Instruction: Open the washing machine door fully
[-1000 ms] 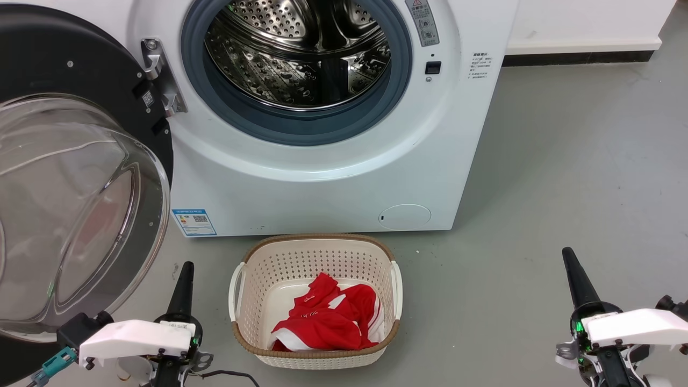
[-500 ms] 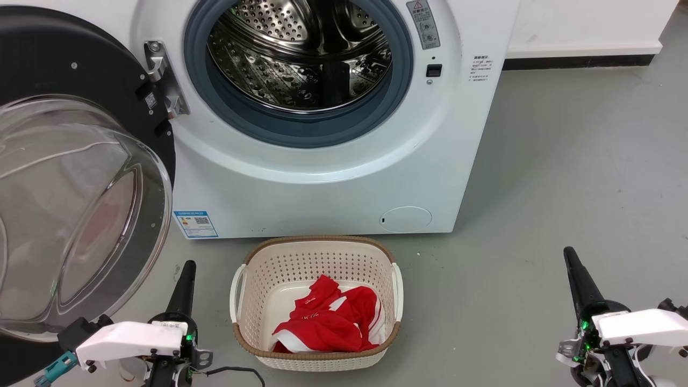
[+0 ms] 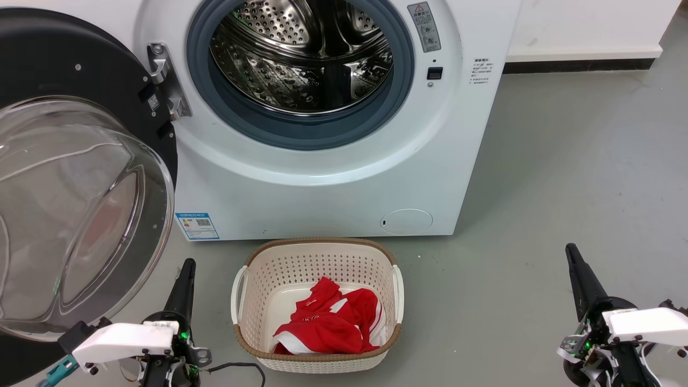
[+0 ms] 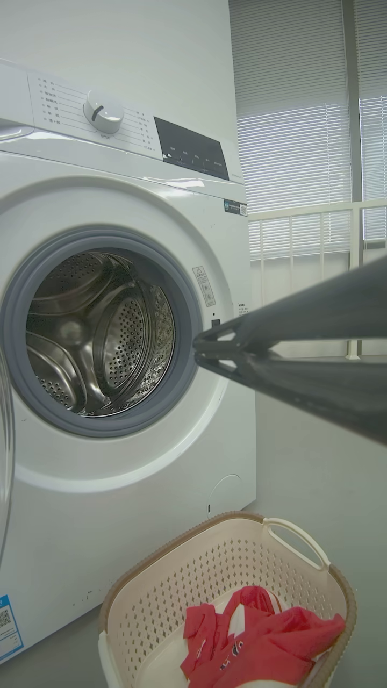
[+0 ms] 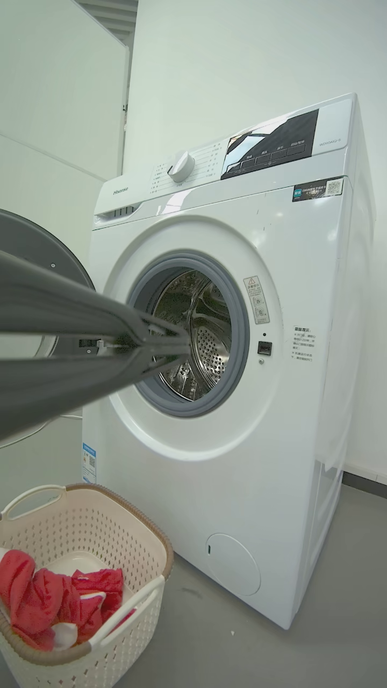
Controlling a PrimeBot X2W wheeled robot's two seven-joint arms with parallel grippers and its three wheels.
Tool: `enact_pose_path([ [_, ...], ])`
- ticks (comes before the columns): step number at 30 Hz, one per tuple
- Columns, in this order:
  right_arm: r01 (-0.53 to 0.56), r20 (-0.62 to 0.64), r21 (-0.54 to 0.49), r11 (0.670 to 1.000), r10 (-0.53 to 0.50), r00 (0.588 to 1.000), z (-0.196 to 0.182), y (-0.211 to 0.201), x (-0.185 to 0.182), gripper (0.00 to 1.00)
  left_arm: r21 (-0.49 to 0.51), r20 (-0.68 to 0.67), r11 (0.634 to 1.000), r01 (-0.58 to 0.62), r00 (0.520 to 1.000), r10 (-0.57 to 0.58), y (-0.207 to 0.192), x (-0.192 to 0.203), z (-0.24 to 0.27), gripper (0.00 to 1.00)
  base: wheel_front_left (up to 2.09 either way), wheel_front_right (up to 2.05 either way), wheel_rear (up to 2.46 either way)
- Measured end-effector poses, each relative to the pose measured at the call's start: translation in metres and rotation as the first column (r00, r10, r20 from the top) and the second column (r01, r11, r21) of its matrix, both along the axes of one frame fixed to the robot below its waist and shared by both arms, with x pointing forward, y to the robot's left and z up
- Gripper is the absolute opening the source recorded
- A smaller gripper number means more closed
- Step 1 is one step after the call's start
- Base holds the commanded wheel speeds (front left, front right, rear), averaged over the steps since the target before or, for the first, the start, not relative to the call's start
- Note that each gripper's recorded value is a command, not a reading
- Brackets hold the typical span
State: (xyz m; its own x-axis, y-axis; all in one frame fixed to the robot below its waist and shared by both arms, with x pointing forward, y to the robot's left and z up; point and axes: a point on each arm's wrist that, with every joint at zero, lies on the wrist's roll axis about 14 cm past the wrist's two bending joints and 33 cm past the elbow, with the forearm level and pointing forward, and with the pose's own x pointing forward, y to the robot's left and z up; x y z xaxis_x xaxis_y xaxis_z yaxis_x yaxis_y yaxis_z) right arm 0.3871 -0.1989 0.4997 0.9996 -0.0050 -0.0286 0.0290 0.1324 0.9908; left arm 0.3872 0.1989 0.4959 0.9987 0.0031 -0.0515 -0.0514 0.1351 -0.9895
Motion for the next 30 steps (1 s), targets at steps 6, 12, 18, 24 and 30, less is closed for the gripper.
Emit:
enact_pose_path([
  [6,-0.001,0.005,0.045,0.999,0.0,1.0,0.0011,-0.0003,0.0,0.0,-0.045,0.015,0.999,0.002,1.0,-0.001,0.0,0.0012,0.0038,0.0,0.0,0.0,0.0],
  [12,0.0,0.011,0.086,0.996,-0.001,1.0,0.0027,-0.001,0.0001,0.0,-0.089,0.028,0.996,0.002,1.0,0.0,0.0002,0.001,0.0059,0.0,0.0,0.0,0.0],
  [18,-0.004,0.018,0.126,0.992,0.002,1.0,0.0042,-0.001,0.0,0.0,-0.13,0.04,0.991,0.002,0.999,0.003,0.001,0.0005,0.0079,0.0,0.0,0.0,0.0],
  [24,-0.005,0.02,0.134,0.991,0.003,1.0,0.0049,-0.0011,0.0005,0.0,-0.138,0.043,0.99,0.003,0.999,0.003,0.0011,0.0007,0.0086,0.0,0.0,0.0,0.0],
  [30,-0.004,0.021,0.134,0.991,0.002,1.0,0.005,-0.0013,0.0004,0.0,-0.138,0.043,0.99,0.002,0.999,0.004,0.0011,0.0007,0.0086,0.0,0.0,0.0,0.0],
])
